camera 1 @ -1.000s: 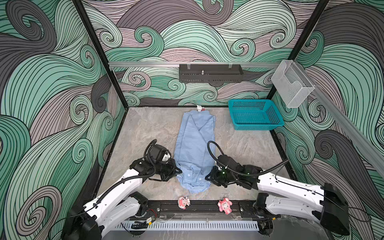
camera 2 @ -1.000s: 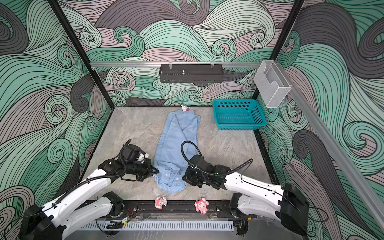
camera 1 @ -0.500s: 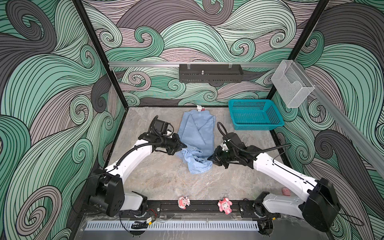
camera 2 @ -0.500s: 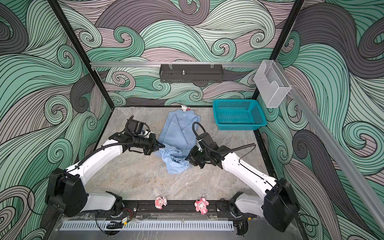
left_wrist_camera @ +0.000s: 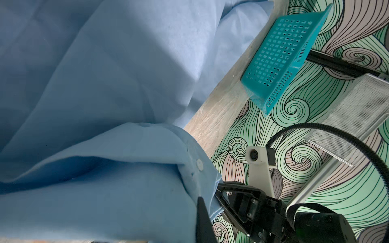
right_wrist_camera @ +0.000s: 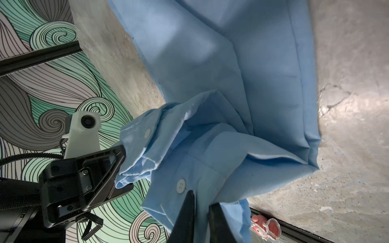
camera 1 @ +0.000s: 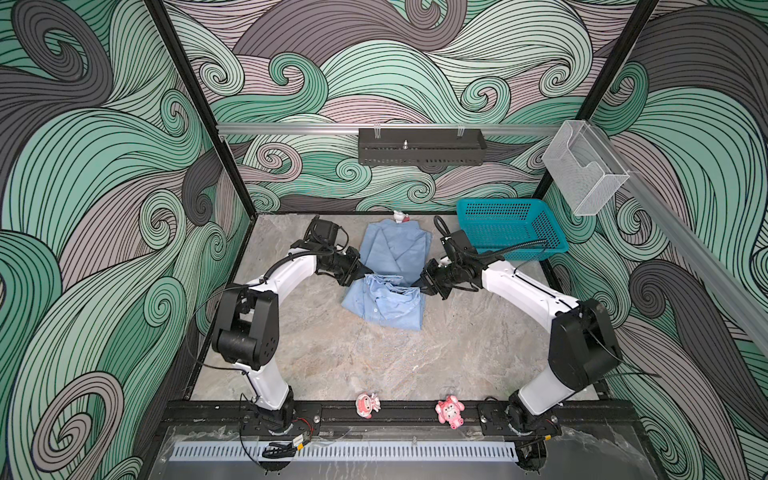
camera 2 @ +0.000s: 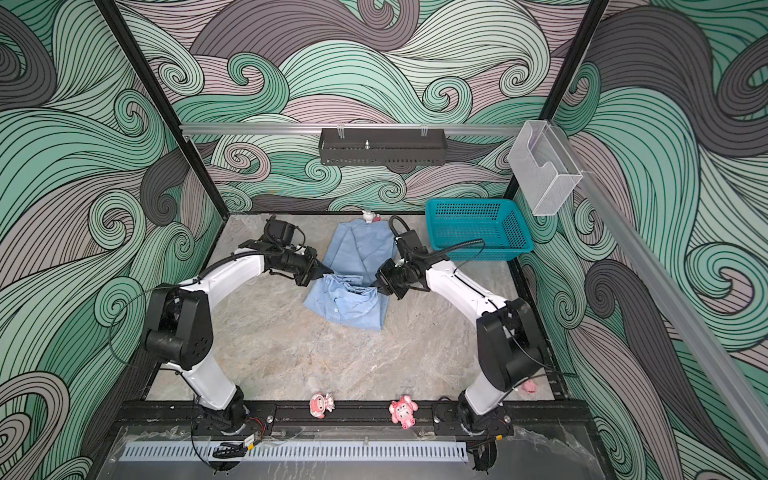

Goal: Fold and stack the long sleeve shirts
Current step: 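Carry the held cuff end with both grippers over onto the shirt's far half, then lower the folded end onto the far half and open both grippers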

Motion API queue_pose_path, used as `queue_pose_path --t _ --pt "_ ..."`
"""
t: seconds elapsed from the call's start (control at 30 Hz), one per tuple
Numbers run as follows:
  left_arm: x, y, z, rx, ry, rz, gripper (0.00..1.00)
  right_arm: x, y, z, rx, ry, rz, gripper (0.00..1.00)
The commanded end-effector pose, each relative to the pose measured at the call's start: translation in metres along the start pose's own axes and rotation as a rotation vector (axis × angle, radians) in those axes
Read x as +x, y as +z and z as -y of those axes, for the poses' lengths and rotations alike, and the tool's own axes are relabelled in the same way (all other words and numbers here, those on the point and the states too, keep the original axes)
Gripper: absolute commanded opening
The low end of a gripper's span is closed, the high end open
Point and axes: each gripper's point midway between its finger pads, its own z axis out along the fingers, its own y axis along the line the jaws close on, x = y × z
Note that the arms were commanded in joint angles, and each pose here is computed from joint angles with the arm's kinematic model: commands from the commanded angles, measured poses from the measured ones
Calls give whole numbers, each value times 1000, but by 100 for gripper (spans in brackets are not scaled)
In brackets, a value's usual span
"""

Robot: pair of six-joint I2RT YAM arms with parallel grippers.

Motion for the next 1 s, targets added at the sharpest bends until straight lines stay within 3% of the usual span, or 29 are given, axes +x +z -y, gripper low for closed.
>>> queue_pose_path --t 0.0,0.33,0.73,0.8,0.87,0.97 --pt "-16 0 14 23 29 0 0 -15 -1 -5 -10 6 -8 14" --pt "-55 17 14 3 -16 6 0 -65 15 -6 -7 73 13 14" --pt "-88 53 -4 -44 -82 -33 1 -99 42 6 25 129 1 18" --pt "-92 57 -10 -49 -98 -38 9 -103 46 9 30 136 0 23" --pt "-95 60 -13 -49 -111 -37 26 -106 49 9 28 135 -1 29" --pt "-100 57 -9 -33 -109 -26 42 -110 50 4 26 121 -3 43"
